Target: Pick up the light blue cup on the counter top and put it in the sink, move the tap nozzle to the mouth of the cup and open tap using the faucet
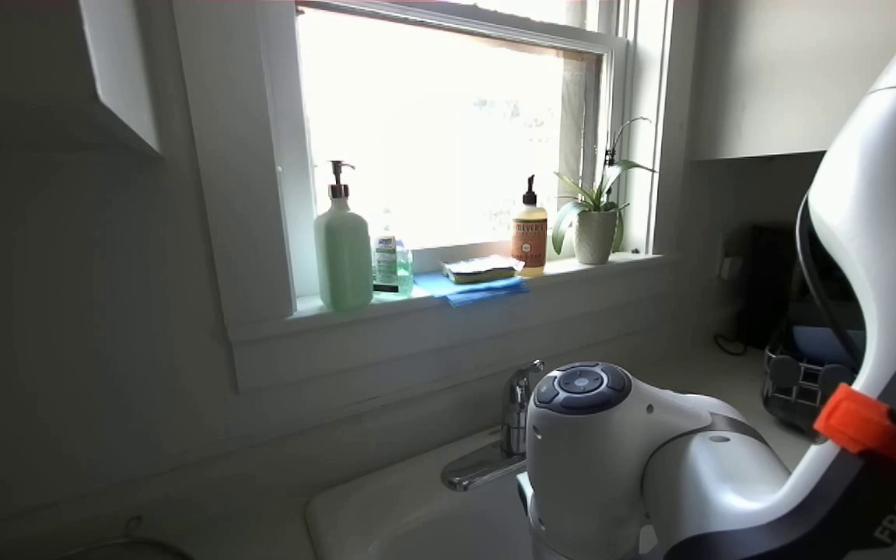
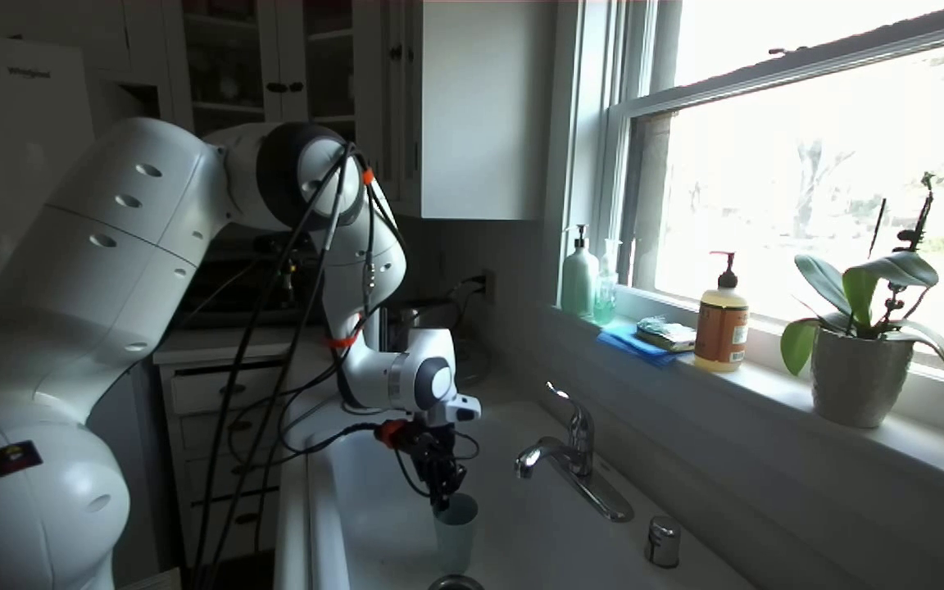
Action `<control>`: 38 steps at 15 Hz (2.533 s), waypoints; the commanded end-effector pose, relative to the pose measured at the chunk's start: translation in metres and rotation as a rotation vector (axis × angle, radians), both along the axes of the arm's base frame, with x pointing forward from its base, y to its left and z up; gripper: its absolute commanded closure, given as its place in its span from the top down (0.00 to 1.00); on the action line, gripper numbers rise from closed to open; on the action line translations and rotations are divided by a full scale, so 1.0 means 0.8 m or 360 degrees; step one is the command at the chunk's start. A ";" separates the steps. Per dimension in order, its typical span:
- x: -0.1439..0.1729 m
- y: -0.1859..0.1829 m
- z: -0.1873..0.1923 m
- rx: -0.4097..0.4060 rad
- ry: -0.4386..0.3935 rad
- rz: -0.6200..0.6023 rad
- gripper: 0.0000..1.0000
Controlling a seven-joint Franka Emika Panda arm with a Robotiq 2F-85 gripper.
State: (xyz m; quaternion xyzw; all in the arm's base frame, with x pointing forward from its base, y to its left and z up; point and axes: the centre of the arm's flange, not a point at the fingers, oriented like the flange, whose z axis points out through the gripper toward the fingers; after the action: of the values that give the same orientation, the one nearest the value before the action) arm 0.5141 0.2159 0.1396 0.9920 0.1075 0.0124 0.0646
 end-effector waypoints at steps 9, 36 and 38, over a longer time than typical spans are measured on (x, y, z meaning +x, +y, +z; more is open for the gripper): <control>-0.001 -0.011 0.150 0.0017 0.0053 -0.0088 1.00; 0.036 -0.273 0.267 -0.0105 0.0478 0.0263 1.00; 0.036 -0.271 0.248 -0.0077 0.0465 0.0215 1.00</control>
State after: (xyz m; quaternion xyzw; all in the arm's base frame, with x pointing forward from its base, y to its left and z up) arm 0.5453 -0.0004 0.3590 0.9653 0.2034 -0.1375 0.0892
